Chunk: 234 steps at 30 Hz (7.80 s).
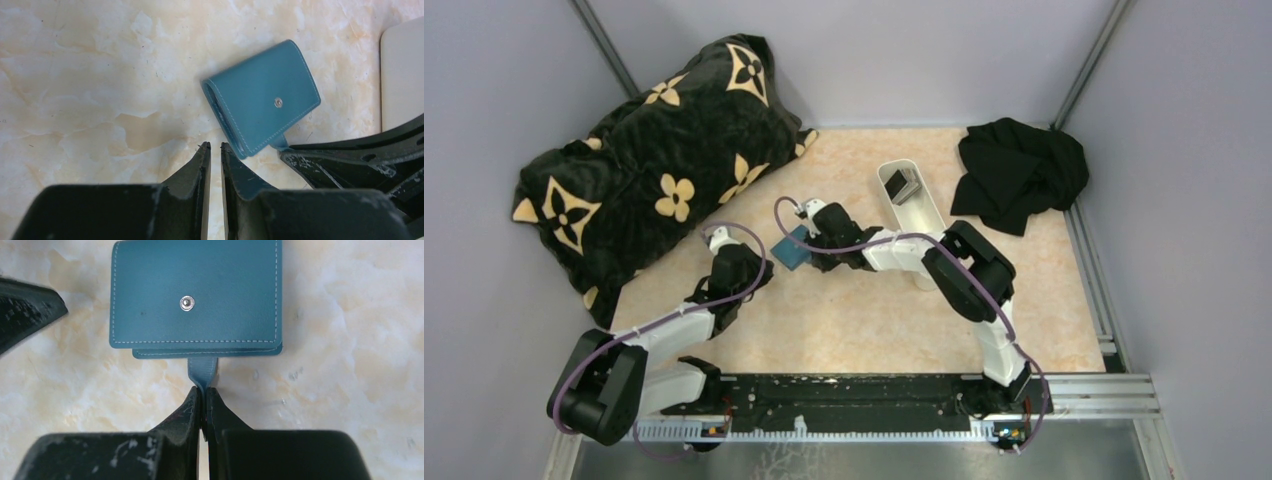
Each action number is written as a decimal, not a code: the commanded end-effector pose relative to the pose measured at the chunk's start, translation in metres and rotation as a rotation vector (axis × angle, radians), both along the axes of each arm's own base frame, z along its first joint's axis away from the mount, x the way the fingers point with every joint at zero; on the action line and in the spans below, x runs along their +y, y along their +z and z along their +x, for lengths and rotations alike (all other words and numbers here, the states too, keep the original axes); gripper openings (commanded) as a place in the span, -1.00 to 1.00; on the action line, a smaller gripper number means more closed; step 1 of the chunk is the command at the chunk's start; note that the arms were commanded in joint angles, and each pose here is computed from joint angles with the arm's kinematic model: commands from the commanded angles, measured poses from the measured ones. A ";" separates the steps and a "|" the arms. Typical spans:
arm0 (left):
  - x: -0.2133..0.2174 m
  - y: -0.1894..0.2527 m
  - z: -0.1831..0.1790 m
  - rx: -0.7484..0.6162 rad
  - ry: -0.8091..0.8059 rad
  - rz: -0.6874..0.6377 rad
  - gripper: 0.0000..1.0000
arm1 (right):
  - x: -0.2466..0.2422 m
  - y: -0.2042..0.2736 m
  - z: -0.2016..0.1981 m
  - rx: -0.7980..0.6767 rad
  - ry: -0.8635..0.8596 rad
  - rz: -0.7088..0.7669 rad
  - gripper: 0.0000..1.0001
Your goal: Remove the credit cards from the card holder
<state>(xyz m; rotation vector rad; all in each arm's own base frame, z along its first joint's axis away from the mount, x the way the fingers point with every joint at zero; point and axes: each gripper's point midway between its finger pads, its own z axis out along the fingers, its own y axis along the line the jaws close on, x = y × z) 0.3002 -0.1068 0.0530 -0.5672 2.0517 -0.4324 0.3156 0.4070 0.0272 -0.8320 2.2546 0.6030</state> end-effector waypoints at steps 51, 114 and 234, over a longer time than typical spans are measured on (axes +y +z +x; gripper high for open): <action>-0.141 -0.030 0.060 0.041 -0.442 -0.134 -0.52 | -0.098 0.031 0.101 -0.141 -0.357 -0.139 -0.87; -0.167 -0.028 -0.003 0.093 -0.588 -0.078 -0.28 | -0.119 0.042 -0.014 -0.028 -0.350 0.067 -0.39; -0.088 0.072 -0.024 -0.168 -0.408 -0.014 0.18 | -0.013 0.003 0.053 0.097 -0.196 0.186 -0.50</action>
